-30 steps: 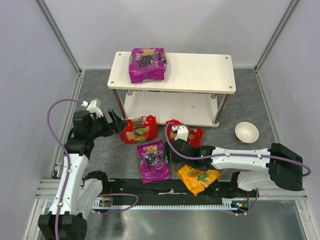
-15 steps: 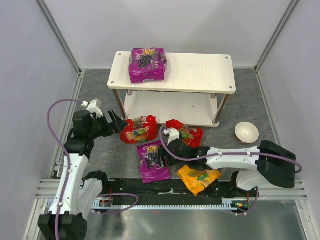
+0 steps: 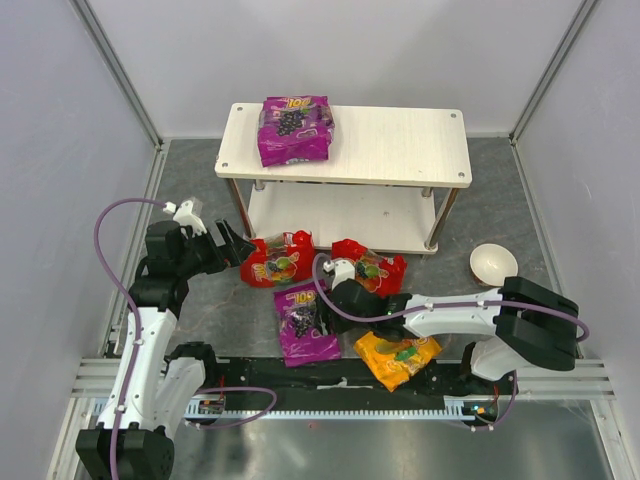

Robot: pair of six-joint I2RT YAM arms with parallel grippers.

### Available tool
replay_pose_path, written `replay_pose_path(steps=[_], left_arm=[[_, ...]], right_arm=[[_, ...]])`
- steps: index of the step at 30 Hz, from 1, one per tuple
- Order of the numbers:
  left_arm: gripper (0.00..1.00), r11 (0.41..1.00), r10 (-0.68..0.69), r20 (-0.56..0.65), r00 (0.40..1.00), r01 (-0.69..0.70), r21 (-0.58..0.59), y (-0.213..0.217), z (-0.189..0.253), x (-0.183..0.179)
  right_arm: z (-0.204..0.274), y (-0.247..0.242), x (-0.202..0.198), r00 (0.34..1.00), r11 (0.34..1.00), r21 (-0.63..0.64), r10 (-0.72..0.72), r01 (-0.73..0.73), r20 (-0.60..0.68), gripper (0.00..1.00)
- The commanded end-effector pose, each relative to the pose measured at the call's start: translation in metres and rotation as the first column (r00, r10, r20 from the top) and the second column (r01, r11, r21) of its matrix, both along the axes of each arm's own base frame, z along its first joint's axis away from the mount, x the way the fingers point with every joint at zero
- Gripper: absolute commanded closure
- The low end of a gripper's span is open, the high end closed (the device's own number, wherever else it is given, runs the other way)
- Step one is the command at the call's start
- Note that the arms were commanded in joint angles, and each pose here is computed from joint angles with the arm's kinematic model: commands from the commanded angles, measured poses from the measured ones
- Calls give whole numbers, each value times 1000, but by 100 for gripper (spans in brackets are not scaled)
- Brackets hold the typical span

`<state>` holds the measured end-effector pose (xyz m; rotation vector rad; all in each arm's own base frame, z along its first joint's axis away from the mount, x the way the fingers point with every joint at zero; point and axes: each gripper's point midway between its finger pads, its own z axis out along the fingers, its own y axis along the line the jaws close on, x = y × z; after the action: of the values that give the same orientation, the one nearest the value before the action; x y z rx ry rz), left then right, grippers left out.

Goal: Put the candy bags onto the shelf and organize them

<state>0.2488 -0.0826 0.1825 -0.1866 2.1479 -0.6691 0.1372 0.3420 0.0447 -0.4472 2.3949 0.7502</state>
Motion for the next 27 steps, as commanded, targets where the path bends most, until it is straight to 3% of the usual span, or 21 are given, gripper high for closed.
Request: replay_pose_path(steps=[1, 5, 6, 8, 16, 27], left_arm=[[1, 1000, -10, 42, 999, 10, -5, -2, 8, 3], [1, 1000, -11, 41, 999, 11, -5, -2, 8, 3], [1, 1000, -11, 35, 999, 11, -5, -2, 6, 3], [1, 1000, -10, 35, 999, 10, -5, -2, 6, 3], [1, 1000, -9, 41, 999, 9, -3, -2, 8, 3], [1, 1000, -11, 38, 999, 11, -6, -2, 7, 3]], right_arm=[[1, 9, -4, 999, 999, 37, 36, -36, 0, 45], [10, 11, -6, 998, 996, 56, 63, -64, 12, 69], [13, 11, -6, 997, 995, 59, 73, -74, 17, 83], [24, 13, -8, 994, 992, 61, 109, -111, 31, 100], [143, 8, -10, 958, 961, 161, 187, -225, 218, 100], [307, -28, 0, 875, 945, 209, 129, -251, 467, 100]])
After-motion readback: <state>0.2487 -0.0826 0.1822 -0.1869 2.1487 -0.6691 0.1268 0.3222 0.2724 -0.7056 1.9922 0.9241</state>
